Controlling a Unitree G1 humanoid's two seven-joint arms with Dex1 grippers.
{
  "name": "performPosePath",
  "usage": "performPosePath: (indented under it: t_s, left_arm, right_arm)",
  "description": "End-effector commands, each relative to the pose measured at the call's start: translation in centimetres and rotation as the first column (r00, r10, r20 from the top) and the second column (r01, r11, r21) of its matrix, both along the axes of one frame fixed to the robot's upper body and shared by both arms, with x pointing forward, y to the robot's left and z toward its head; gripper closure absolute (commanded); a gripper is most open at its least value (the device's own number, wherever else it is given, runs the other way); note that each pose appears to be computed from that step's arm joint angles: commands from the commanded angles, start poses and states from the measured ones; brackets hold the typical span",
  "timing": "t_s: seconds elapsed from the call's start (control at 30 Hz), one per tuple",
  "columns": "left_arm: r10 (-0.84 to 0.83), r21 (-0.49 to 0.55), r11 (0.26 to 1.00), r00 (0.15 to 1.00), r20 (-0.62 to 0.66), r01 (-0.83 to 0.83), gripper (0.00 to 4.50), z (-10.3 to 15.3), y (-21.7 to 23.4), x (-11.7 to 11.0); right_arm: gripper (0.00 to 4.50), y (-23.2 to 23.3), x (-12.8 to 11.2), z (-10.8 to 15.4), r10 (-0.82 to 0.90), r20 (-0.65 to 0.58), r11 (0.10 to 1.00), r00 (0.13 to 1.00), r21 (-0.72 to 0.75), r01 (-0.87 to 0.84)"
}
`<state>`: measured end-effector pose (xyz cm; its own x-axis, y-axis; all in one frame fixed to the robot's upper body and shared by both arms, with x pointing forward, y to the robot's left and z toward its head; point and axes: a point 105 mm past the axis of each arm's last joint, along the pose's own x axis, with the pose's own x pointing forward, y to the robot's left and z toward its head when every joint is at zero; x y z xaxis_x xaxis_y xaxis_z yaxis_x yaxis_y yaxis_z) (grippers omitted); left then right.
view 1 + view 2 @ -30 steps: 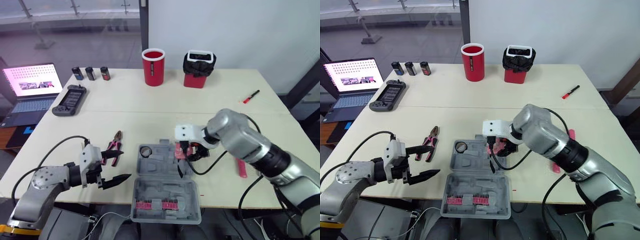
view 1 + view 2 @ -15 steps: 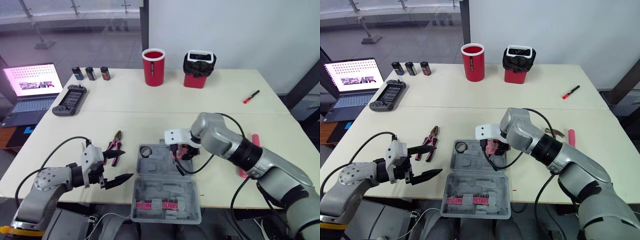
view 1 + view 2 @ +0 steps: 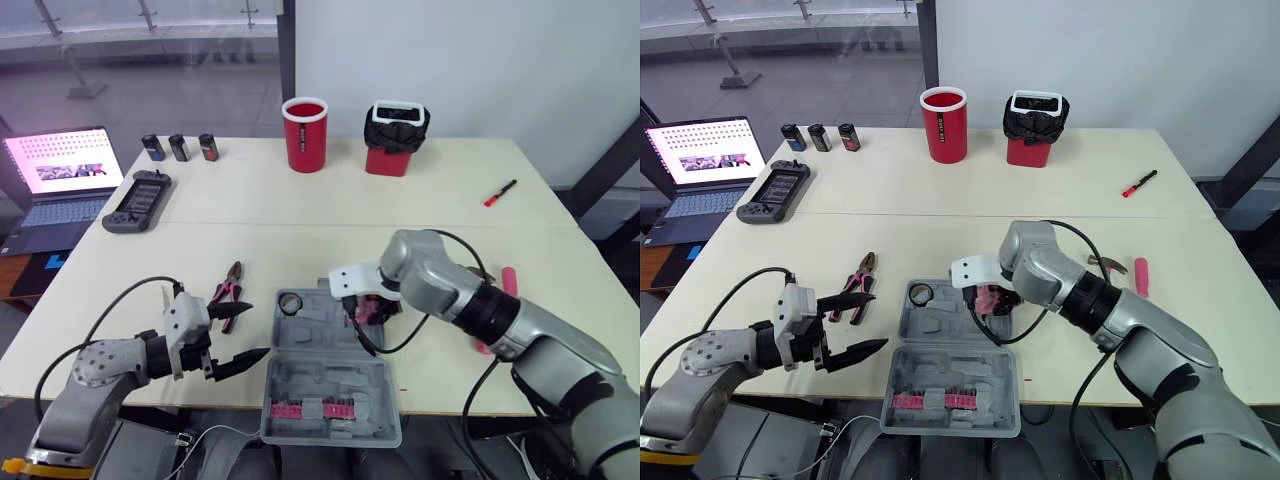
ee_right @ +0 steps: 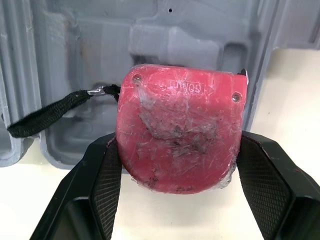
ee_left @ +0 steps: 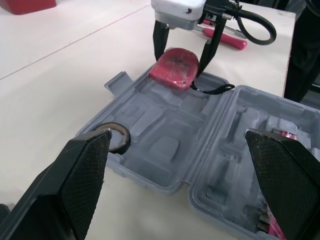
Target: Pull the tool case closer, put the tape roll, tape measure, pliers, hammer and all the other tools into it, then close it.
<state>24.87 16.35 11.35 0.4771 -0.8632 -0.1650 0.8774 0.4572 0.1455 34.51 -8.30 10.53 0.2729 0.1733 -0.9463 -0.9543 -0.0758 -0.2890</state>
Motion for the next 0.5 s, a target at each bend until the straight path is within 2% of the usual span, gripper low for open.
performPosePath:
  t_s: [0.03, 0.07, 0.1, 0.13, 0.27, 0.5]
  left_arm:
    - [-0.018, -0.003, 1.0, 0.999, 0.034, 0.019, 0.0, 0.7, -0.5, -0.2]
    - [-0.019, -0.003, 1.0, 0.999, 0.033, 0.019, 0.0, 0.7, -0.5, -0.2]
    - [-0.019, -0.003, 1.0, 0.999, 0.033, 0.019, 0.0, 0.7, -0.5, -0.2]
    - [-0.018, -0.005, 1.0, 0.999, 0.033, 0.018, 0.0, 0.7, -0.5, -0.2]
    - [-0.022, -0.011, 1.0, 0.999, 0.033, 0.023, 0.0, 0.8, -0.7, -0.2]
    - [-0.027, -0.012, 1.0, 0.999, 0.031, 0.027, 0.0, 0.8, -0.8, -0.3]
  right_arm:
    - [0.87, 0.4, 0.5, 1.0, 0.001, 0.037, 1.0, 0.999, 0.022, -0.002]
    - [0.63, 0.4, 0.5, 1.0, 0.0, 0.037, 1.0, 0.999, 0.023, -0.001]
    - [0.21, 0.4, 0.4, 1.0, 0.0, 0.036, 1.0, 0.999, 0.024, -0.001]
    - [0.05, 0.5, 0.4, 1.1, -0.002, 0.032, 1.0, 0.999, 0.031, 0.001]
    - [0.05, 0.8, 0.1, 1.9, -0.011, 0.028, 0.997, 1.0, 0.075, 0.009]
    - [0.05, 0.4, -1.2, 4.9, -0.036, 0.03, 0.979, 0.999, 0.203, 0.029]
